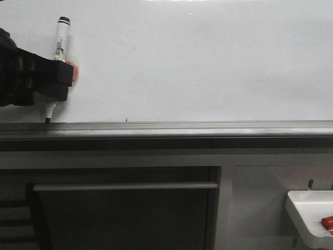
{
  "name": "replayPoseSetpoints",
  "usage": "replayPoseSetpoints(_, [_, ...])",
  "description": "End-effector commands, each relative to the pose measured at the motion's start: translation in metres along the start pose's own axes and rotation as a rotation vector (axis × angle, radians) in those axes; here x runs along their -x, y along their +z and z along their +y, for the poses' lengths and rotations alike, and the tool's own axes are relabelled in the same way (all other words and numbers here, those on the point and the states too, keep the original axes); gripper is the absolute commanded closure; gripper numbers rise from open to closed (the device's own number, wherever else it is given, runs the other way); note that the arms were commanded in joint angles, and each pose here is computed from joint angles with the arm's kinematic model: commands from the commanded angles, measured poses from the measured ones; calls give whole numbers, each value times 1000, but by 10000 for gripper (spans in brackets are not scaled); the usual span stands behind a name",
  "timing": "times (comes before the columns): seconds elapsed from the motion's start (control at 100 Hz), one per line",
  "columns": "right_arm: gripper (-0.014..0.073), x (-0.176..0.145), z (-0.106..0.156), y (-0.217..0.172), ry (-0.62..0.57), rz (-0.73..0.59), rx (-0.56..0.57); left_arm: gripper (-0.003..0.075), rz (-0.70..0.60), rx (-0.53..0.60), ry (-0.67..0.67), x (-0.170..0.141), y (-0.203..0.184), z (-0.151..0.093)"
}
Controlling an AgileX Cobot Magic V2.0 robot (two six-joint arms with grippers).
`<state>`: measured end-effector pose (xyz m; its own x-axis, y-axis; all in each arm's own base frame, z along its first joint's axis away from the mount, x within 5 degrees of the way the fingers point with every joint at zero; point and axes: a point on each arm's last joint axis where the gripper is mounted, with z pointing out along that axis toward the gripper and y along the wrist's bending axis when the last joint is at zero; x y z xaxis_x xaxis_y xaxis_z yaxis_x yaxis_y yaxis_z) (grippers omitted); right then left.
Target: Write number 0 on whiteboard
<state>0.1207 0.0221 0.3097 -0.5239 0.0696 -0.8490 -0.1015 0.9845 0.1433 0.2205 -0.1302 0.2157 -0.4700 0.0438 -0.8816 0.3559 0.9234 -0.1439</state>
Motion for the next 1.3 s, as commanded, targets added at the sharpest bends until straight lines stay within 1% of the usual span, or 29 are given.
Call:
replayPoseSetpoints(0.0, [650, 15, 2, -5, -13, -89, 11, 741, -90, -7, -12, 17, -3, -3])
replayPoseSetpoints(0.08, [650, 15, 2, -5, -13, -89, 11, 741, -85, -8, -12, 16, -3, -3])
replayPoseSetpoints(0.16, [650, 14, 4, -5, 12, -75, 26, 741, -86, -11, -6, 17, -4, -4])
replayPoseSetpoints(0.25, [650, 13, 5, -5, 36, -67, 41, 741, -85, -40, 69, 18, -8, -6])
replayPoseSetpoints(0.34, [651, 13, 8, -5, 19, -63, 66, 741, -84, -80, 161, 20, -16, -12])
replayPoseSetpoints(0.42, [650, 13, 15, -5, -50, -71, 111, 741, -103, -116, 247, 24, -25, -17])
replayPoseSetpoints(0.6, [643, 8, 40, -10, -321, -93, 290, 741, -213, -195, 508, 37, -56, -30])
replayPoseSetpoints(0.63, [627, 8, 46, -11, -363, -108, 329, 741, -235, -206, 551, 39, -62, -32])
replayPoseSetpoints(0.68, [575, 7, 53, -14, -415, -135, 384, 741, -275, -217, 630, 42, -70, -35])
replayPoseSetpoints(0.75, [455, 7, 65, -16, -445, -167, 464, 741, -326, -225, 727, 45, -81, -37])
replayPoseSetpoints(0.8, [343, 7, 74, -17, -463, -185, 519, 741, -349, -225, 793, 47, -86, -38])
replayPoseSetpoints(0.87, [249, 6, 88, -15, -484, -207, 591, 741, -364, -221, 876, 47, -89, -38])
replayPoseSetpoints(0.91, [239, 5, 95, -14, -499, -221, 625, 741, -370, -218, 908, 47, -91, -38])
replayPoseSetpoints(0.98, [248, 3, 110, -13, -565, -233, 684, 741, -379, -225, 973, 46, -92, -40])
replayPoseSetpoints(1.08, [253, 4, 131, -12, -653, -225, 749, 740, -384, -250, 1103, 42, -93, -46])
replayPoseSetpoints(1.17, [253, 8, 143, -7, -720, -233, 746, 740, -398, -290, 1178, 38, -96, -55])
replayPoseSetpoints(1.29, [253, 16, 154, -1, -750, -238, 736, 740, -379, -320, 1207, 33, -98, -61])
